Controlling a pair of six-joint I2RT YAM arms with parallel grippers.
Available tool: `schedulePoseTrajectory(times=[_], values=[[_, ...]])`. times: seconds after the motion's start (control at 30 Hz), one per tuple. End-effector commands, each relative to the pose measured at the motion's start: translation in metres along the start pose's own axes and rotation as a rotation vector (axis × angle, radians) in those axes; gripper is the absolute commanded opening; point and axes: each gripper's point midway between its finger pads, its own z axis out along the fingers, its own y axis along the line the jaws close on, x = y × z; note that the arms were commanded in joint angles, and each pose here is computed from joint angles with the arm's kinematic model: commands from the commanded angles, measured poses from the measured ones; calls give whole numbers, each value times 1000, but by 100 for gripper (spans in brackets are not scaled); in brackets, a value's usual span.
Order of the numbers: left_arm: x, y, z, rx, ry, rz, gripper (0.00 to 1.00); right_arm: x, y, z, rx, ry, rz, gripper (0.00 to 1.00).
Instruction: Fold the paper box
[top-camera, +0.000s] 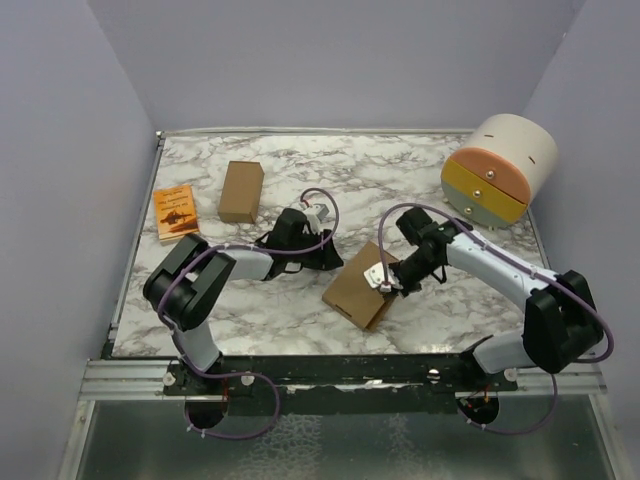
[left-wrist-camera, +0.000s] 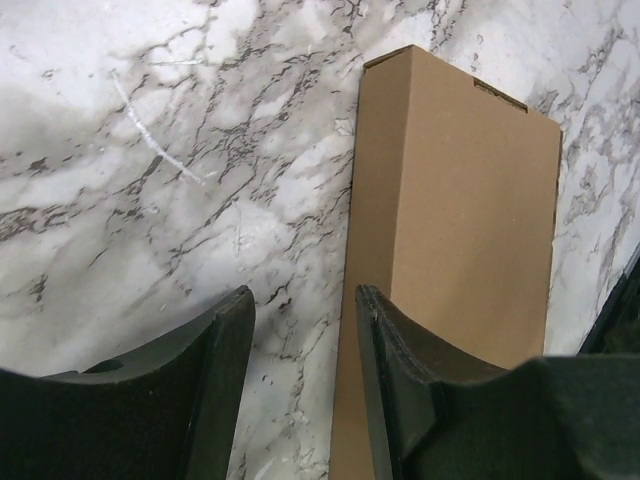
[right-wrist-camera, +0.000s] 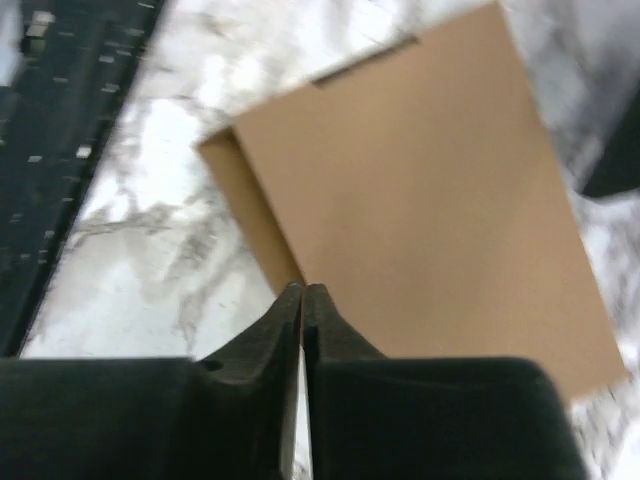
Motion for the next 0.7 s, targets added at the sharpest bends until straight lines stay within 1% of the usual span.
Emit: schedulePoseTrajectory(times=[0.0,0.07,0.13,0.27,0.3,0.4,0.57,0.67], values=[[-6,6,-17,-80,-35,-31,48,-28,47,14,-191,-233,-169,1],[-5,11,-24,-113,-48,-37,48,-29,60,20,-237,-278,-256,1],[-4,14,-31,-133,-62,-47,47,-27,70,29,-271,-287,-296,1],[1,14,-43,-139,-70,-53,44,-6,76,50,-279,-199,-314,1],[4,12,-44,-126,-64,-53,40,-2,74,53,-271,-178,-313,1],[14,3,-41,-59,-42,-59,34,9,68,60,-237,-128,-315,1],[32,-2,-35,-24,-2,-68,32,21,52,69,-169,-57,-323,1],[42,-5,-31,-15,31,-66,31,16,37,72,-118,-52,-320,1]])
